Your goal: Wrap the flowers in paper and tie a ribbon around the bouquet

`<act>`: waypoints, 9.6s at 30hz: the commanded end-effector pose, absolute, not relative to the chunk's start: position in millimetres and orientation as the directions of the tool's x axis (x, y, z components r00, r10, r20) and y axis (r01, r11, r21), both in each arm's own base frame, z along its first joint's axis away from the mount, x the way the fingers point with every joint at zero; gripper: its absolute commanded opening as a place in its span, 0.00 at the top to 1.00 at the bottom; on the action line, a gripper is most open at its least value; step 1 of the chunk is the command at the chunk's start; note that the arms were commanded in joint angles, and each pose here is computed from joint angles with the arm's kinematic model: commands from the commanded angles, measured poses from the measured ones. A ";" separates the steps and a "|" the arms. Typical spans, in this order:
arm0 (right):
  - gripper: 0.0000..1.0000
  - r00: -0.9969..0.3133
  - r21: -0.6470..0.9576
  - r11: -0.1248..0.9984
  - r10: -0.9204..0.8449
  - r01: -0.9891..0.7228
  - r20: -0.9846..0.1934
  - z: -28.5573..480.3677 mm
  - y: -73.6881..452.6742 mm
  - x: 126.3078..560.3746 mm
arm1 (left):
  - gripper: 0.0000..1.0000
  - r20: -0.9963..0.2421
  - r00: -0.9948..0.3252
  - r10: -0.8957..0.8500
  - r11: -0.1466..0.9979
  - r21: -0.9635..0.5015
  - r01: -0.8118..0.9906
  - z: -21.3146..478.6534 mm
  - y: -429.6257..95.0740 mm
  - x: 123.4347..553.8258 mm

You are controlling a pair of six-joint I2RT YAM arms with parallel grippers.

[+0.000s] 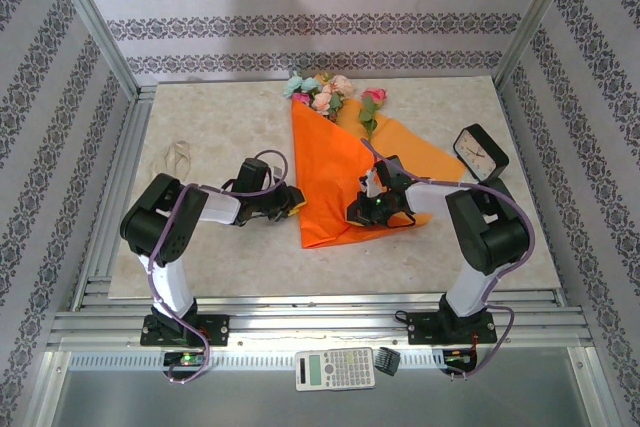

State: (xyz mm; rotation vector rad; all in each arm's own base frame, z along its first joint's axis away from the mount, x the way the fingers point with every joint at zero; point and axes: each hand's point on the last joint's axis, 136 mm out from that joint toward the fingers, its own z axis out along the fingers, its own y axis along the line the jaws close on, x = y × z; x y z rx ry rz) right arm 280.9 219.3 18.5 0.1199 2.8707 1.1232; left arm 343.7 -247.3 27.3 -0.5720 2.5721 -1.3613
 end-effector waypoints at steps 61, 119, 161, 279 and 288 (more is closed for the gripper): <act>0.98 -0.991 0.478 0.869 0.106 0.131 0.079 -6.8 282.5 192.3 | 0.83 0.273 -0.828 -0.489 0.571 -0.618 -0.541 10.5 -252.0 289.4; 1.00 -0.810 0.340 0.937 0.137 -0.081 -0.570 183.6 182.1 291.1 | 0.85 0.229 -0.932 -0.283 0.668 -0.650 -0.362 26.8 -307.7 267.4; 1.00 -0.852 0.584 0.746 0.043 -0.321 -0.522 172.5 250.0 260.5 | 0.95 0.219 -0.954 -0.203 0.633 -0.714 -0.299 48.5 -333.5 231.9; 1.00 -0.927 0.787 0.501 -0.286 -0.360 -0.241 68.8 361.7 196.8 | 0.59 0.085 -0.828 -0.554 0.607 -0.639 -0.472 50.7 -234.9 270.0; 1.00 -0.923 0.789 0.495 -0.306 -0.364 -0.233 66.0 370.7 190.3 | 0.52 0.066 -0.822 -0.566 0.622 -0.620 -0.478 35.6 -224.0 258.0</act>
